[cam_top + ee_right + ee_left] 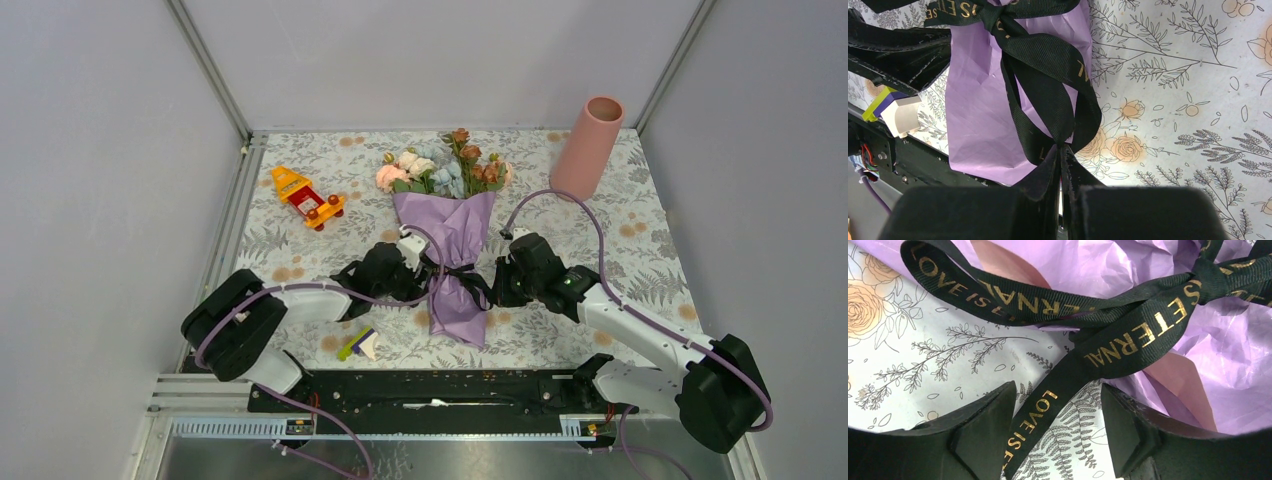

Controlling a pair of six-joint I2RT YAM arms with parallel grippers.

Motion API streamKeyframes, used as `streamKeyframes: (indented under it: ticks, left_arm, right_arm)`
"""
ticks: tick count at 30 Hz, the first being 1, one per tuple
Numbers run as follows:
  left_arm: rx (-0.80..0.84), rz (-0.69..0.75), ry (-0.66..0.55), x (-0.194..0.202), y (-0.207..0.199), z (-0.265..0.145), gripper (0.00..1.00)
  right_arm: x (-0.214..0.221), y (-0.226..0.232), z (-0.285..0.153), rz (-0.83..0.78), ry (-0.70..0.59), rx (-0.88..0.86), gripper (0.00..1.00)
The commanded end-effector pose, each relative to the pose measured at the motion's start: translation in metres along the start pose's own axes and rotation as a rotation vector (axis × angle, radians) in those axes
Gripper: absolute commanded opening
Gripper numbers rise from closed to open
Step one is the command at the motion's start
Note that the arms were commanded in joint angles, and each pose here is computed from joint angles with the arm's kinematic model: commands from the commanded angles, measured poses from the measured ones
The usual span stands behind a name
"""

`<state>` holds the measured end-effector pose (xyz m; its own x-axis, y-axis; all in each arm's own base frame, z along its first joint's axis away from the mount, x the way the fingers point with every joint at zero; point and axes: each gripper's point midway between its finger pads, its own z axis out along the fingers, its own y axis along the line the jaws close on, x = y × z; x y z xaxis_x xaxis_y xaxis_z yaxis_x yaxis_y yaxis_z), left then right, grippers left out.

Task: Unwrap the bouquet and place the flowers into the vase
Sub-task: Untie the ribbon from the wrapping paper.

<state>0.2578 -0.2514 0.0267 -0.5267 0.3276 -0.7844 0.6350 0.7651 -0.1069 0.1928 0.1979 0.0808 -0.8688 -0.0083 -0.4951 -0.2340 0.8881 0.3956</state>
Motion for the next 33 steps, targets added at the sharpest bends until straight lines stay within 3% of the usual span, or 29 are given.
streamKeyframes:
  ticks: [1,9,18,28,33]
  left_arm:
    - [0.043,0.045,-0.089,-0.031,-0.01,0.007,0.67]
    - [0.079,0.061,-0.082,-0.029,-0.02,0.014,0.46]
    - [0.054,0.076,-0.091,-0.029,-0.02,0.022,0.48]
    - [-0.012,0.045,-0.115,-0.03,-0.012,0.014,0.0]
    - [-0.01,-0.067,-0.143,-0.034,-0.016,0.003,0.0]
  right_arm:
    - [-0.009,0.006,-0.004,0.008,-0.032,-0.024,0.03]
    - [-0.01,0.008,-0.004,0.008,-0.03,-0.028,0.03]
    - [-0.009,0.008,-0.003,0.008,-0.024,-0.03,0.03]
    - [-0.009,0.005,-0.002,0.008,-0.025,-0.018,0.03]
    - [-0.011,0.004,-0.001,0.008,-0.033,-0.006,0.03]
